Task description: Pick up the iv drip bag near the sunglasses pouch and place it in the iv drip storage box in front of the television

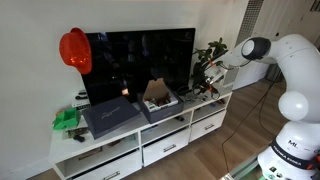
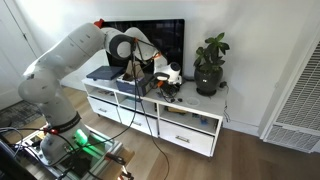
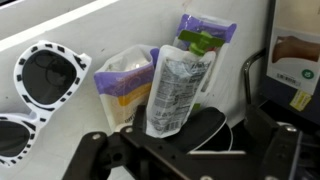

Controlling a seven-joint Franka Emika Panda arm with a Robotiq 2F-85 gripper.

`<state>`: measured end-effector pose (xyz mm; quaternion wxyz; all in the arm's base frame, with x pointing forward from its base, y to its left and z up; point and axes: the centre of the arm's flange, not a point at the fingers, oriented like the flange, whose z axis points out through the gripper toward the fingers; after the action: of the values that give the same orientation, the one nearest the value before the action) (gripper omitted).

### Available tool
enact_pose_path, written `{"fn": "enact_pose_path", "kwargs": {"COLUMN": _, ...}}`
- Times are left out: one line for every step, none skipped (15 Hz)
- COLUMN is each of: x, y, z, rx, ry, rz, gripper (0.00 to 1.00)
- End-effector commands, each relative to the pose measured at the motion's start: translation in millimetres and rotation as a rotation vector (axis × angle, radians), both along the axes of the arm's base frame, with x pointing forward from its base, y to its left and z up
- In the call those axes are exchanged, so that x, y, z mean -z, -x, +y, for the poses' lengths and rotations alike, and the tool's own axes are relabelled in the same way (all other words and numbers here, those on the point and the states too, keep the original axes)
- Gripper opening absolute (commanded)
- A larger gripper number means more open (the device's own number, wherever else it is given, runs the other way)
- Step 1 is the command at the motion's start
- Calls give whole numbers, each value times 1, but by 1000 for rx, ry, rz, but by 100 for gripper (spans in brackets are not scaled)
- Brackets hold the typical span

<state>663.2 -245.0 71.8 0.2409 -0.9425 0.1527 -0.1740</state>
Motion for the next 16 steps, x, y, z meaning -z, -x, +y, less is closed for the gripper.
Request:
{"fn": "enact_pose_path", "kwargs": {"x": 20, "y": -14, "z": -13, "rx": -4, "ry": -75, "rz": -15, "gripper": 100}}
{"fn": "enact_pose_path", "kwargs": {"x": 25, "y": -15, "z": -15, "rx": -3, "ry": -93, "rz": -11, "gripper": 100}}
{"fn": "enact_pose_path", "kwargs": {"x": 28, "y": -16, "z": -17, "rx": 3, "ry": -101, "rz": -9, "gripper": 100}}
{"fn": "enact_pose_path", "kwargs": {"x": 32, "y": -18, "z": -18, "rx": 4, "ry": -111, "rz": -13, "gripper": 100}}
{"fn": "enact_pose_path", "kwargs": {"x": 35, "y": -19, "z": -20, "rx": 7, "ry": -121, "rz": -17, "gripper": 92}}
{"fn": "enact_pose_path", "kwargs": {"x": 38, "y": -21, "z": -21, "rx": 10, "ry": -129, "rz": -22, "gripper": 84}}
{"fn": "enact_pose_path", "kwargs": {"x": 40, "y": -23, "z": -21, "rx": 9, "ry": -137, "rz": -28, "gripper": 78}}
{"fn": "enact_pose_path", "kwargs": {"x": 41, "y": -25, "z": -21, "rx": 10, "ry": -142, "rz": -32, "gripper": 74}}
{"fn": "enact_pose_path", "kwargs": {"x": 42, "y": -26, "z": -21, "rx": 10, "ry": -150, "rz": -35, "gripper": 76}}
{"fn": "enact_pose_path", "kwargs": {"x": 43, "y": -27, "z": -21, "rx": 9, "ry": -152, "rz": -37, "gripper": 76}}
{"fn": "enact_pose_path", "kwargs": {"x": 45, "y": -29, "z": -22, "rx": 8, "ry": -154, "rz": -38, "gripper": 74}}
{"fn": "enact_pose_path", "kwargs": {"x": 46, "y": -30, "z": -22, "rx": 7, "ry": -158, "rz": -37, "gripper": 73}}
{"fn": "enact_pose_path", "kwargs": {"x": 48, "y": -32, "z": -22, "rx": 8, "ry": -162, "rz": -38, "gripper": 73}}
{"fn": "enact_pose_path", "kwargs": {"x": 50, "y": -32, "z": -22, "rx": 8, "ry": -167, "rz": -37, "gripper": 73}}
{"fn": "enact_pose_path", "kwargs": {"x": 50, "y": -33, "z": -22, "rx": 6, "ry": -175, "rz": -37, "gripper": 69}}
{"fn": "enact_pose_path", "kwargs": {"x": 51, "y": -33, "z": -22, "rx": 5, "ry": -179, "rz": -38, "gripper": 60}}
